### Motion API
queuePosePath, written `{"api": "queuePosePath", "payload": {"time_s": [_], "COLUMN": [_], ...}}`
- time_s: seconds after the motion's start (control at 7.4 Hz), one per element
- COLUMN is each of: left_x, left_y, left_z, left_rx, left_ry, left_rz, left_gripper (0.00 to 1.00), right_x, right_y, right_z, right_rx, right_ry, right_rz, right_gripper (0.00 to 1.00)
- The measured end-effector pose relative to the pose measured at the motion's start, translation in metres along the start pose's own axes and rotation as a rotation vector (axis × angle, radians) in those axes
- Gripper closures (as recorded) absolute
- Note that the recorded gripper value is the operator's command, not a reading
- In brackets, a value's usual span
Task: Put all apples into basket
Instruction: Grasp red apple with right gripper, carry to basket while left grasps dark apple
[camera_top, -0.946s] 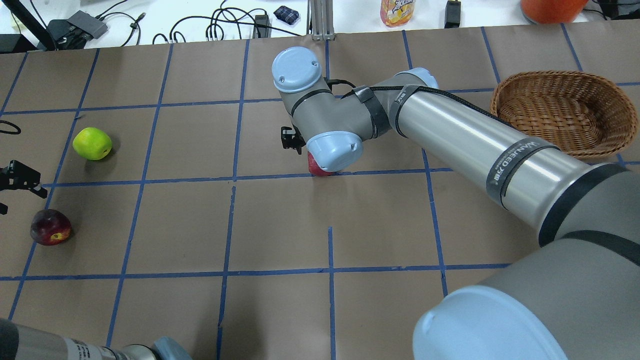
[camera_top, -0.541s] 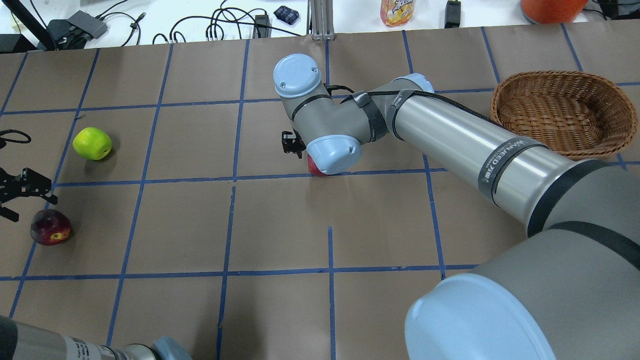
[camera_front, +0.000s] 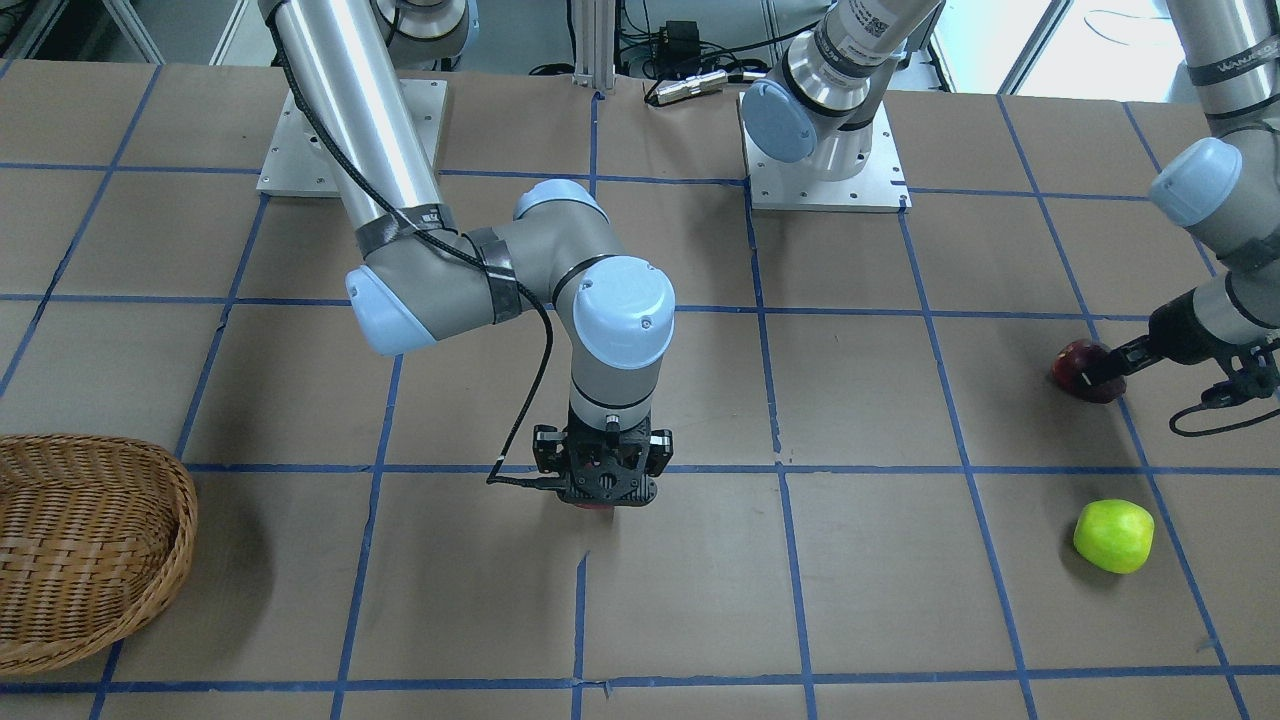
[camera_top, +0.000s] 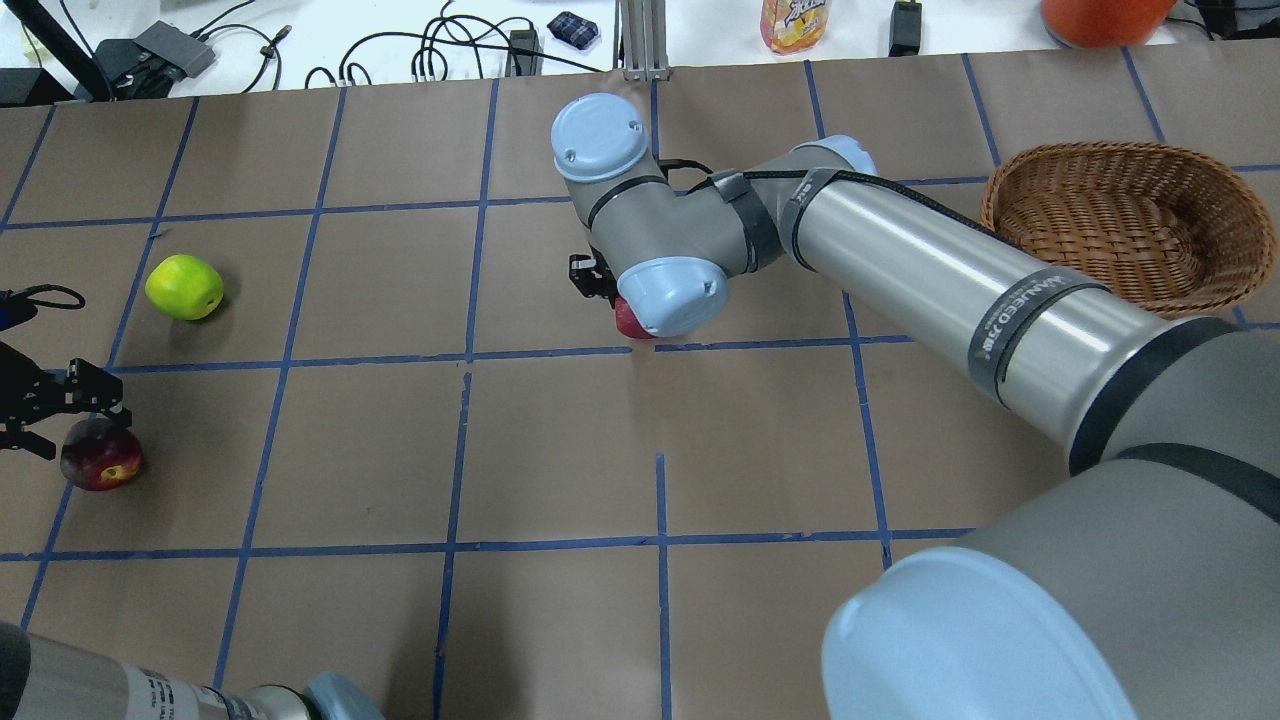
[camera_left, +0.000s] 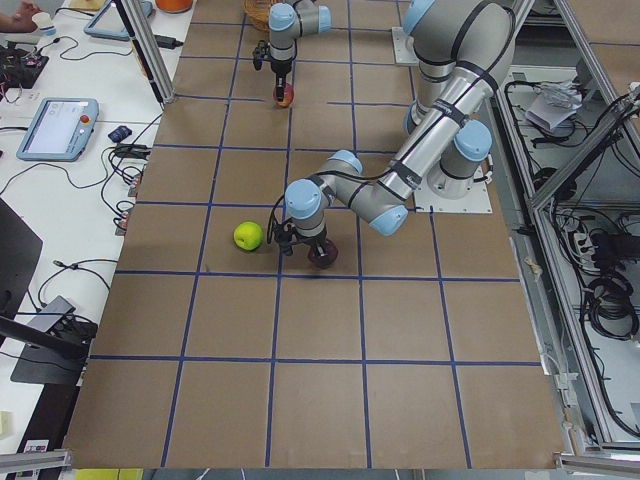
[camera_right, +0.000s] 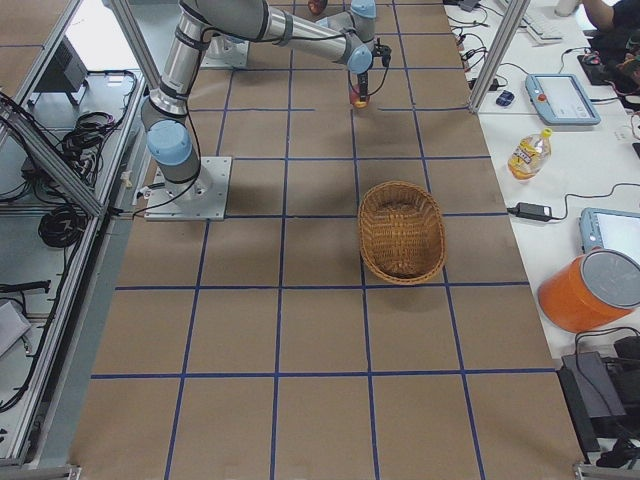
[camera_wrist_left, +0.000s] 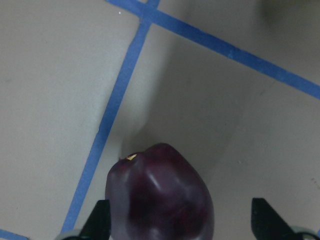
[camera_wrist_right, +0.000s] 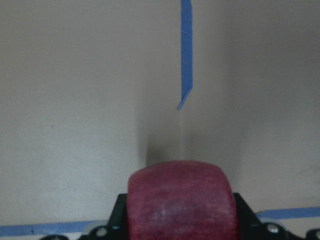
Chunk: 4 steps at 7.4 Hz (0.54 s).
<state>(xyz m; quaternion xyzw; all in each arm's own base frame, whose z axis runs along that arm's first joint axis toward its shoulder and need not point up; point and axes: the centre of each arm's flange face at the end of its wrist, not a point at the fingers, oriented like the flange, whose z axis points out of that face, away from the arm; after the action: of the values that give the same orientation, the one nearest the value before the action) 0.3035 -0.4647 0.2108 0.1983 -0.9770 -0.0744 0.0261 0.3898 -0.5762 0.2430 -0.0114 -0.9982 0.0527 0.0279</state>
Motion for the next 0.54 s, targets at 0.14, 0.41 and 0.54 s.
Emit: {"api": "queuePosePath", "payload": {"time_s": [0.14, 0.41, 0.54], "left_x": [-0.002, -0.003, -0.004], "left_y": [0.0, -0.001, -0.002], "left_z": [0.003, 0.01, 0.012], "left_rx": [-0.01, -0.022, -0.027], "left_ry": [-0.01, -0.009, -0.007], "left_rz": [0.005, 0.012, 0.015], "left_gripper": [0.0, 0.28, 0.47], "right_x": [0.027, 0.143, 0.212], "right_y": [-0.008, -0.039, -0.054], "right_z": [-0.034, -0.084, -0.097], "right_rx": [-0.007, -0.066, -0.079], "right_ry": [-0.009, -0.017, -0.018], "right_rz": [0.02, 0.079, 0.115], "right_gripper": [0.39, 0.39, 0.39]}}
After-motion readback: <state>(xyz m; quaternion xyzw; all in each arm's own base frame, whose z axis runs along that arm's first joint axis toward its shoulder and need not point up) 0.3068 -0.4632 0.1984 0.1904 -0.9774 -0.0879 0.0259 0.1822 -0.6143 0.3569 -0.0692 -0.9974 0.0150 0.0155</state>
